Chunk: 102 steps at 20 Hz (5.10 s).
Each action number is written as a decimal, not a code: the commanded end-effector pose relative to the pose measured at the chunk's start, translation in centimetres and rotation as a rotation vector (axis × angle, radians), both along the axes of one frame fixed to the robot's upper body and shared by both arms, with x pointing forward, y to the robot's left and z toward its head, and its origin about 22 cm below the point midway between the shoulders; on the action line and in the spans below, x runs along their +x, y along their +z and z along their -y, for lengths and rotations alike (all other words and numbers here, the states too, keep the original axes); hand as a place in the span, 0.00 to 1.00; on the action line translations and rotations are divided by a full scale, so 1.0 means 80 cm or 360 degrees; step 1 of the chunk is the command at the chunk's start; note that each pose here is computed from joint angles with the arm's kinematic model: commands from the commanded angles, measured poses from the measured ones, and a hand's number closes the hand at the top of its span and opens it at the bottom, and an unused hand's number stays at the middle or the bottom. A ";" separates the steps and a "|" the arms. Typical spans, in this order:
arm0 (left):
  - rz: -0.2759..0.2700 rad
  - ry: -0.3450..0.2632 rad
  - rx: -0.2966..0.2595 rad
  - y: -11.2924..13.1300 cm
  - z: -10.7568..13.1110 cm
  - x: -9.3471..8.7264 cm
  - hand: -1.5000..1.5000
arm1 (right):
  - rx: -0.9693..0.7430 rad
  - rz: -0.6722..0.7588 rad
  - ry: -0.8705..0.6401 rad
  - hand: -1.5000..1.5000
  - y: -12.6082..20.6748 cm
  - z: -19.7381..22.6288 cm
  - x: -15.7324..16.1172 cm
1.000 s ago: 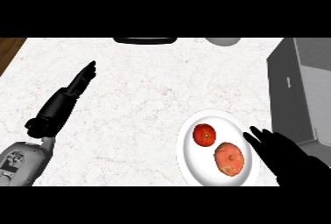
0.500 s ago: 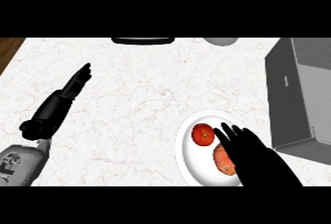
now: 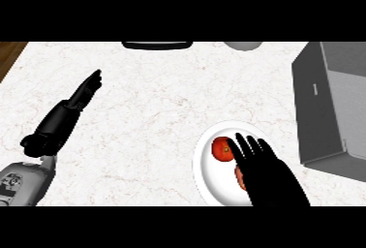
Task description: Pick the squash from the plate and place it in the cardboard box
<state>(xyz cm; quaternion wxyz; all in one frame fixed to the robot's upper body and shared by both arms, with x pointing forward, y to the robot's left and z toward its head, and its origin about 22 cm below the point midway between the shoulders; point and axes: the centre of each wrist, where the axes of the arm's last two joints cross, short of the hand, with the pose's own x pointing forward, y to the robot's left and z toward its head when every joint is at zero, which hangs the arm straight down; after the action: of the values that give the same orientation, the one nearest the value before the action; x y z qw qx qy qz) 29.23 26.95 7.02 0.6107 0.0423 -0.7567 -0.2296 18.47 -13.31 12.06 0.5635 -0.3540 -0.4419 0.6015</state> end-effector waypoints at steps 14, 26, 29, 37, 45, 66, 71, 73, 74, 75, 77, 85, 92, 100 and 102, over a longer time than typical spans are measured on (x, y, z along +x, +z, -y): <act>0.0010 -0.0003 0.0007 0.001 -0.006 -0.001 0.50 | -0.0107 -0.0112 -0.0132 0.00 -0.053 0.011 0.020; 0.0019 0.0017 -0.0015 -0.015 -0.004 -0.003 0.50 | -0.0231 -0.0094 -0.0207 0.00 -0.087 0.042 0.005; 0.0013 0.0000 -0.0010 0.004 0.010 -0.003 0.50 | -0.0179 -0.0151 -0.0199 0.00 -0.085 0.021 0.034; 0.0002 0.0003 0.0001 0.004 0.014 -0.012 0.50 | -0.0157 0.0022 0.0080 1.00 -0.108 0.030 0.051; -0.0005 0.0025 0.0008 -0.017 0.012 0.002 0.50 | -0.0161 0.0286 0.0163 1.00 -0.123 0.005 0.043; 0.0011 0.0039 0.0018 -0.008 -0.011 -0.005 0.50 | 0.0721 0.0839 0.1182 1.00 0.054 0.170 -0.023; 0.0024 0.0015 0.0015 0.003 -0.003 -0.006 0.50 | 0.0938 0.0898 0.0704 1.00 0.075 0.217 0.001; 0.0008 0.0037 0.0019 0.001 -0.003 -0.003 0.50 | 0.0943 0.0907 0.0592 1.00 0.100 0.240 0.011; 0.0005 -0.0014 -0.0016 -0.001 -0.002 -0.001 0.50 | 0.0981 0.0924 0.0532 1.00 0.102 0.248 0.024; -0.0013 0.0001 -0.0019 -0.005 0.005 -0.001 0.50 | 0.0990 0.0919 0.0511 1.00 0.113 0.265 0.033; -0.0013 -0.0009 0.0002 -0.013 0.004 -0.015 0.50 | 0.1001 0.0960 0.0388 1.00 0.118 0.296 0.051; 0.0022 -0.0061 0.0015 0.011 -0.002 0.009 0.50 | 0.0688 0.0877 0.0288 1.00 0.156 0.362 0.124; 0.0043 -0.0076 -0.0002 0.003 0.019 0.014 0.50 | 0.0409 0.0330 0.0254 1.00 0.104 0.389 0.153; 0.0015 -0.0094 -0.0003 -0.010 0.019 -0.001 0.50 | 0.0214 0.0018 0.0206 1.00 0.090 0.437 0.181; 0.0026 -0.0074 0.0007 -0.001 0.039 0.010 0.50 | 0.0292 -0.0094 0.0390 0.00 0.086 0.437 0.183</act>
<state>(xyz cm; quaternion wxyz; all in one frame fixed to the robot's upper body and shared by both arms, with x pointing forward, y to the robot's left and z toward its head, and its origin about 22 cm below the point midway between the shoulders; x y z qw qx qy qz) 29.73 25.05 6.72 0.5988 0.0249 -0.7627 -0.2429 32.70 -47.23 18.83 0.5223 -0.2782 -0.5392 0.5992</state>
